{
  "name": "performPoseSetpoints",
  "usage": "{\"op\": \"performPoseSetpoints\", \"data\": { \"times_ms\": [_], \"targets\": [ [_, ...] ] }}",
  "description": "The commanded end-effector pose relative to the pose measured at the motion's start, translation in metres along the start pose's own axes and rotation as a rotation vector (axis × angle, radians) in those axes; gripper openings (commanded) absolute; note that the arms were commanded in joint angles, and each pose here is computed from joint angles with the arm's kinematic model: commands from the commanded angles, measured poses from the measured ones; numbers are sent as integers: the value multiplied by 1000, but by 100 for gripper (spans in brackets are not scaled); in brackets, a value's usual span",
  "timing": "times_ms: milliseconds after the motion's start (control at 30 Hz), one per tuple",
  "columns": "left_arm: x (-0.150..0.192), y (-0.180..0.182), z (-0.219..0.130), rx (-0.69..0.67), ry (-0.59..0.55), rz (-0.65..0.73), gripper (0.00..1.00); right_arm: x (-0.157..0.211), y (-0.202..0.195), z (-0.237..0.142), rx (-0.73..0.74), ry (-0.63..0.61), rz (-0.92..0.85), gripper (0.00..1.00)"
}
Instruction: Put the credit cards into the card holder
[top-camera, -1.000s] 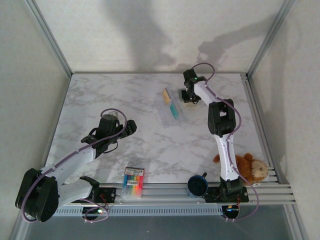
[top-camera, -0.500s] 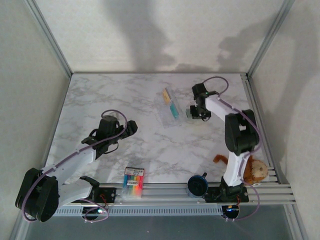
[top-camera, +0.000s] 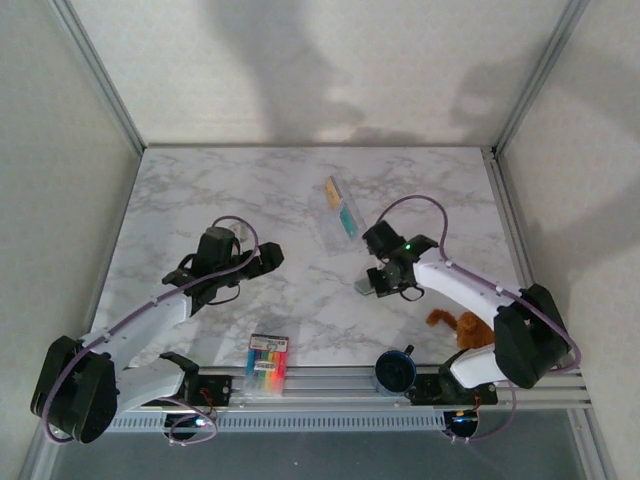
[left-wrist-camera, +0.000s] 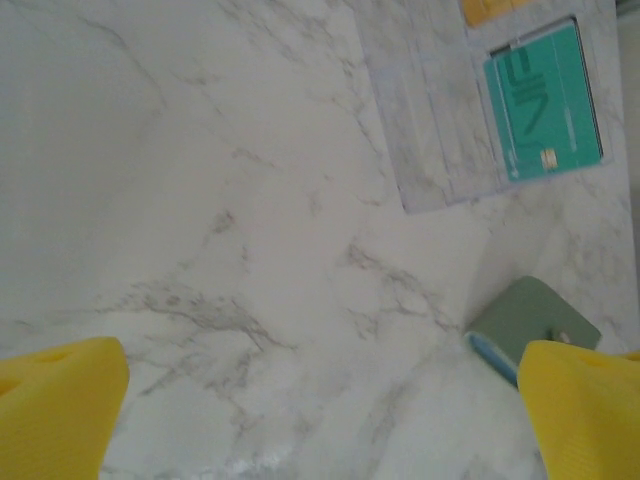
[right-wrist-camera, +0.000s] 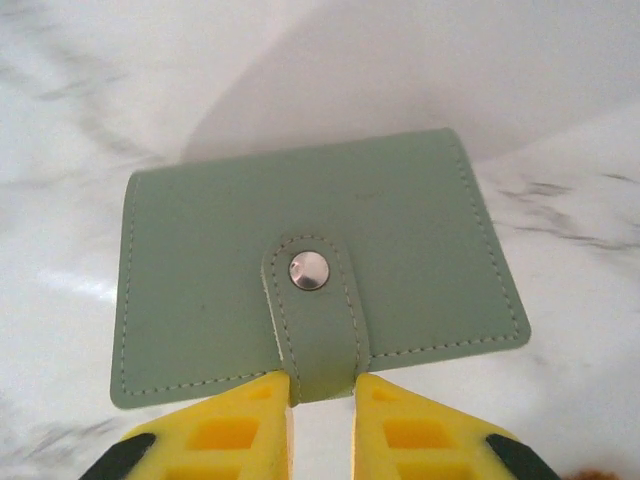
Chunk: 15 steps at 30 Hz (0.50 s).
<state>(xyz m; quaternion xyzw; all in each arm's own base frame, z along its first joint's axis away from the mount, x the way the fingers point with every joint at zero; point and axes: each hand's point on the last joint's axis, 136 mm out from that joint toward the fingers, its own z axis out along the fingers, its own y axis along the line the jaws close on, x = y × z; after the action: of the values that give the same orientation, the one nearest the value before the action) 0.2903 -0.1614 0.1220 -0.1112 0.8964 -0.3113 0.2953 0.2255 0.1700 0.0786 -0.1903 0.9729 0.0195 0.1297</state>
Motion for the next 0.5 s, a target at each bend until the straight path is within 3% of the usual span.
{"op": "performPoseSetpoints", "data": {
  "times_ms": [0,167,267,367,467],
  "targets": [
    [14,-9,-4,53,86,-12,100,-3,37,-11,-61,-51,-134,18],
    [15,5,-14,38,71,-97,100,-25,108,-7,-177,-102,-364,17],
    [10,22,-29,-15,-7,-144,100,-43,136,3,-209,-111,-385,15],
    [8,21,-41,16,-54,-156,100,-46,137,1,-204,-98,-333,24],
    [13,10,-43,87,-35,-124,100,-42,93,0,-70,-87,-148,32]
  ]
}}
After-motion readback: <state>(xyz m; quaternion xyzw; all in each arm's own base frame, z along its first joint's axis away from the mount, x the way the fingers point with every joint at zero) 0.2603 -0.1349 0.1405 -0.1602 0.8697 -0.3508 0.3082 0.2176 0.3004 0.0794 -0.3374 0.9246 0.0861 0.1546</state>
